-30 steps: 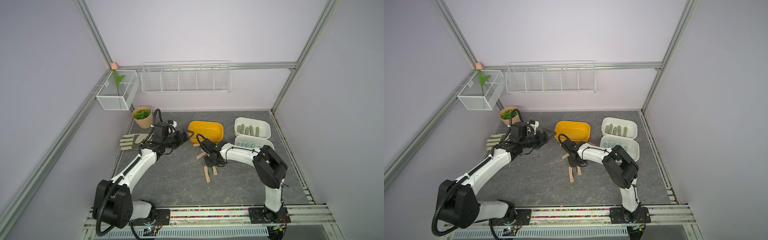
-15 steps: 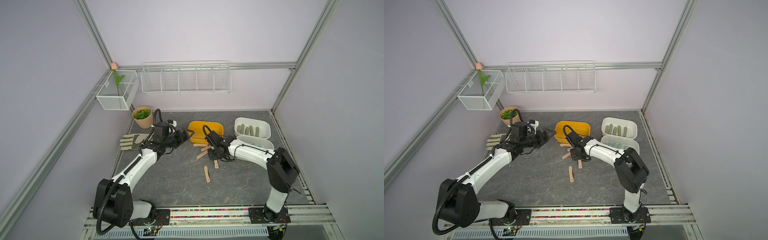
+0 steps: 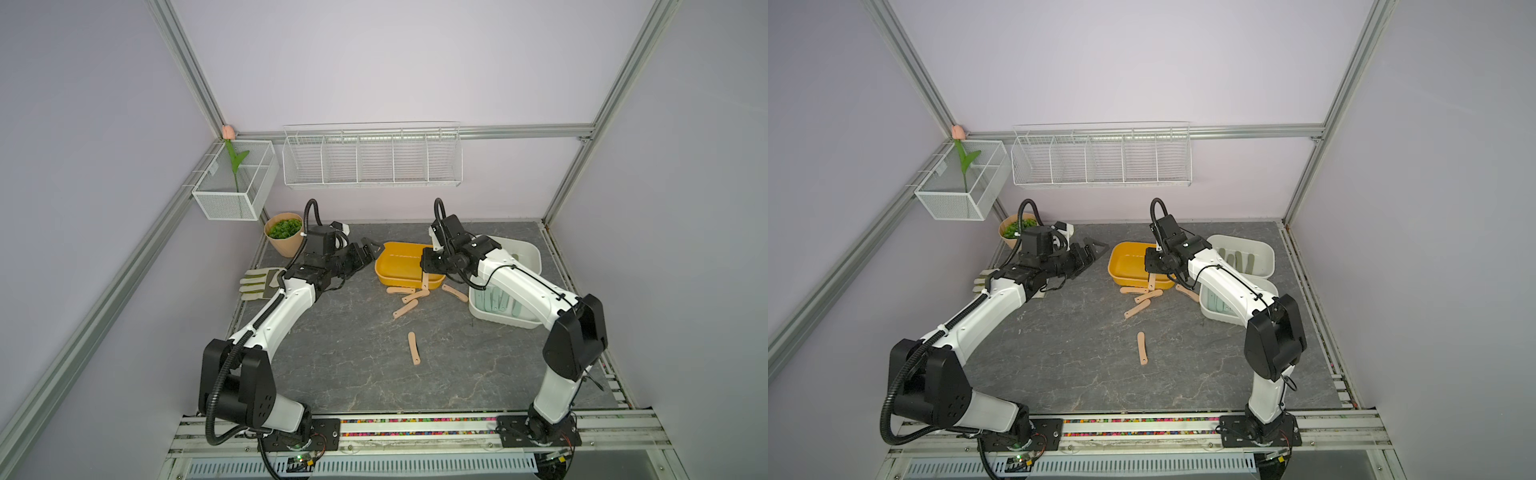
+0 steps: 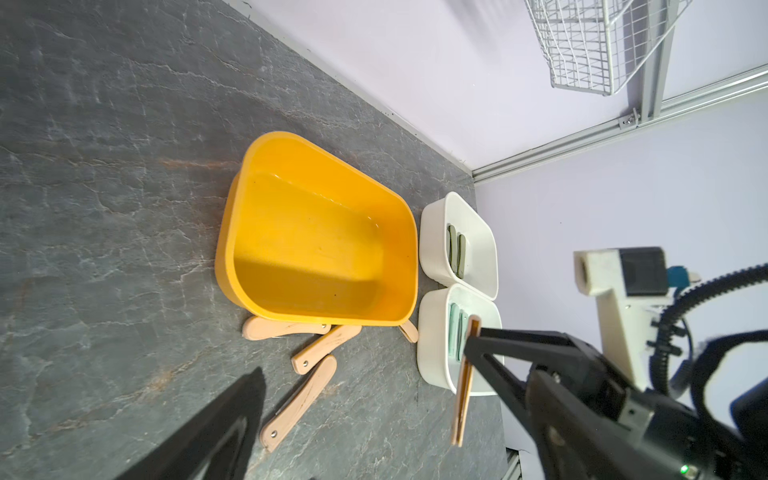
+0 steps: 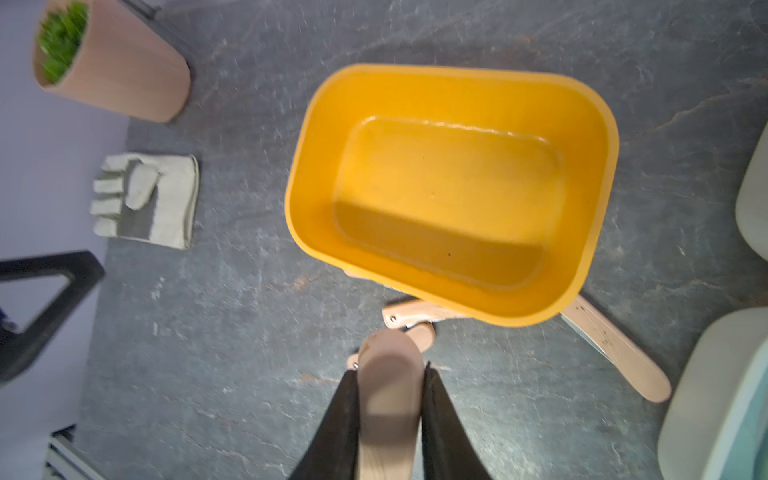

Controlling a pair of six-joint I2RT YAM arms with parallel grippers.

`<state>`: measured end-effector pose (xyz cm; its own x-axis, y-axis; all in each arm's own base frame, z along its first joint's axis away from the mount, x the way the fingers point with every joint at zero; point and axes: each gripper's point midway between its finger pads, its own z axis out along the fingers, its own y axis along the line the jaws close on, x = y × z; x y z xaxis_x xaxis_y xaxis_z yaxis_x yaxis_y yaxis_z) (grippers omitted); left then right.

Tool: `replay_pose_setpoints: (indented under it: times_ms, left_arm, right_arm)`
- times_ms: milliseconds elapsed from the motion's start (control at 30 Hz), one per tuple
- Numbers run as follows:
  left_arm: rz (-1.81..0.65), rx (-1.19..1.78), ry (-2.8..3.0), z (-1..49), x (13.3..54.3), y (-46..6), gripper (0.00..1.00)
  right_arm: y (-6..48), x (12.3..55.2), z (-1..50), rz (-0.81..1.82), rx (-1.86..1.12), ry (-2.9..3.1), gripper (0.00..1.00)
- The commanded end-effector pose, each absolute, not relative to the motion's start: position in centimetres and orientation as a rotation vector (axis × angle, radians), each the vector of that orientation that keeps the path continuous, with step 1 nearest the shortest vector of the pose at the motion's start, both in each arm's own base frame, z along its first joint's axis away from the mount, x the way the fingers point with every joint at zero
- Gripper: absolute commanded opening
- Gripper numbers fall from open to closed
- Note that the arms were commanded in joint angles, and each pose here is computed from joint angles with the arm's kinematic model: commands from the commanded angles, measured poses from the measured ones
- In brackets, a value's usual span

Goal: Place the fruit knives into the storage box by color
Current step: Place the fruit knife in the storage box.

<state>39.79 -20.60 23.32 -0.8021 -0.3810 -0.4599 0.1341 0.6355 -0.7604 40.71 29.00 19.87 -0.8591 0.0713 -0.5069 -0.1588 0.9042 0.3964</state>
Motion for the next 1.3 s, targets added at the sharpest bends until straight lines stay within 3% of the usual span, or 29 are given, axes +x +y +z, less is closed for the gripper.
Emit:
replay_pose_setpoints:
  times_ms: [0, 700, 1267]
  left_arm:
    - [-1.057, -0.178, 2.277, 22.5, 40.8, -20.0, 0.99]
    - [-1.043, -0.156, 2.378, 17.9, 44.9, -21.0, 0.99]
    - [-1.101, -0.191, 2.366, 16.0, 48.1, -22.3, 0.99]
  right_arm:
    - [30.8, 42.4, 19.3, 0.719, 0.009, 2.549, 0.23]
    - [36.8, 51.5, 12.8, 0.862, 0.086, 2.566, 0.23]
    - [39.7, 53.9, 8.0, 0.935, -0.007, 2.547, 0.24]
